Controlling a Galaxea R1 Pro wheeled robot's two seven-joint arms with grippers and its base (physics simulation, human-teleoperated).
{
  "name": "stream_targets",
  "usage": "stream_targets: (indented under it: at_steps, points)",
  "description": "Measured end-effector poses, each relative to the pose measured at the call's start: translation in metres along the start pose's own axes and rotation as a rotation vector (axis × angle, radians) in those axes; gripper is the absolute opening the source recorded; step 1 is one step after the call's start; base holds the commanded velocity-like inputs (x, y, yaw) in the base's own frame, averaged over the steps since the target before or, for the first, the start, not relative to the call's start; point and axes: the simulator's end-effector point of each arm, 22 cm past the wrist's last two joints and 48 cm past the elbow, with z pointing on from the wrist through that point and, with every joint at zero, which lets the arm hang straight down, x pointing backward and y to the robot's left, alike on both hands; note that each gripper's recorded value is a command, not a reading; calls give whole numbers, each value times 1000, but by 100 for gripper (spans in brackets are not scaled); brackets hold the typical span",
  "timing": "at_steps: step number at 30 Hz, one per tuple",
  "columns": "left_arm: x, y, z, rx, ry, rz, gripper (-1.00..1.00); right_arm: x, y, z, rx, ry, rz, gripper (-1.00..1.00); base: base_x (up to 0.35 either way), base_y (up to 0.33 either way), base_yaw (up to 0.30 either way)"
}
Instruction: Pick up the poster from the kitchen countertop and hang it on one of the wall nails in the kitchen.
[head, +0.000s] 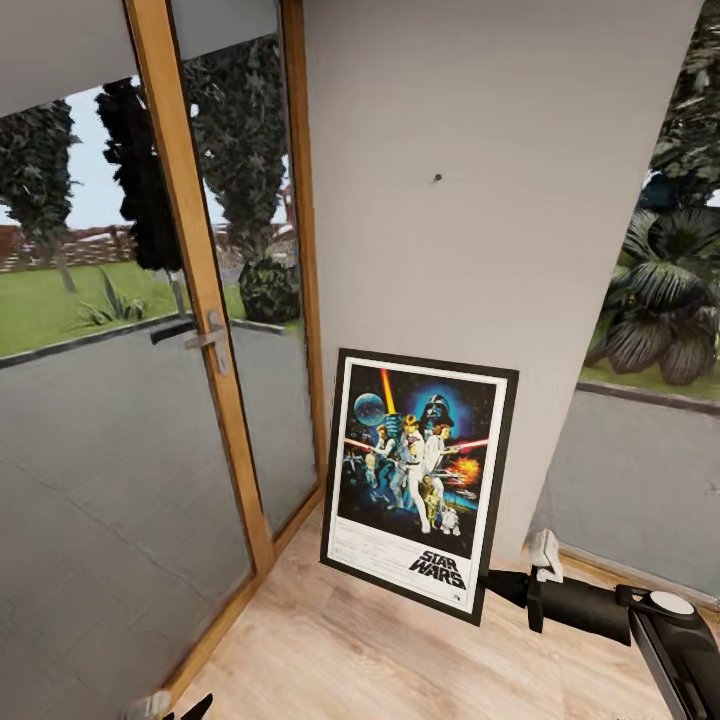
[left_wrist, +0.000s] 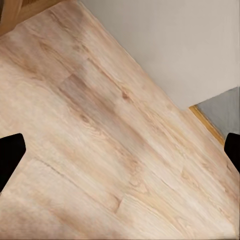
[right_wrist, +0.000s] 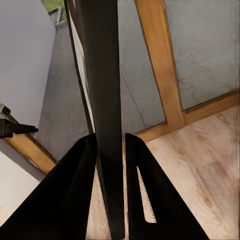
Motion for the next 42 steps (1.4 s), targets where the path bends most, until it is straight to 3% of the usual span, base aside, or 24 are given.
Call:
stream_targets:
  at_steps: [21,42]
  points:
    - [-1,-1,0,3,-1,2,100,-1,0,0,0,-1,-1,-100,261,256,-300]
    - [-4,-3,0,7,-10,7,100,-4,2,-1,0,-6,-8,-100,26,24,-276]
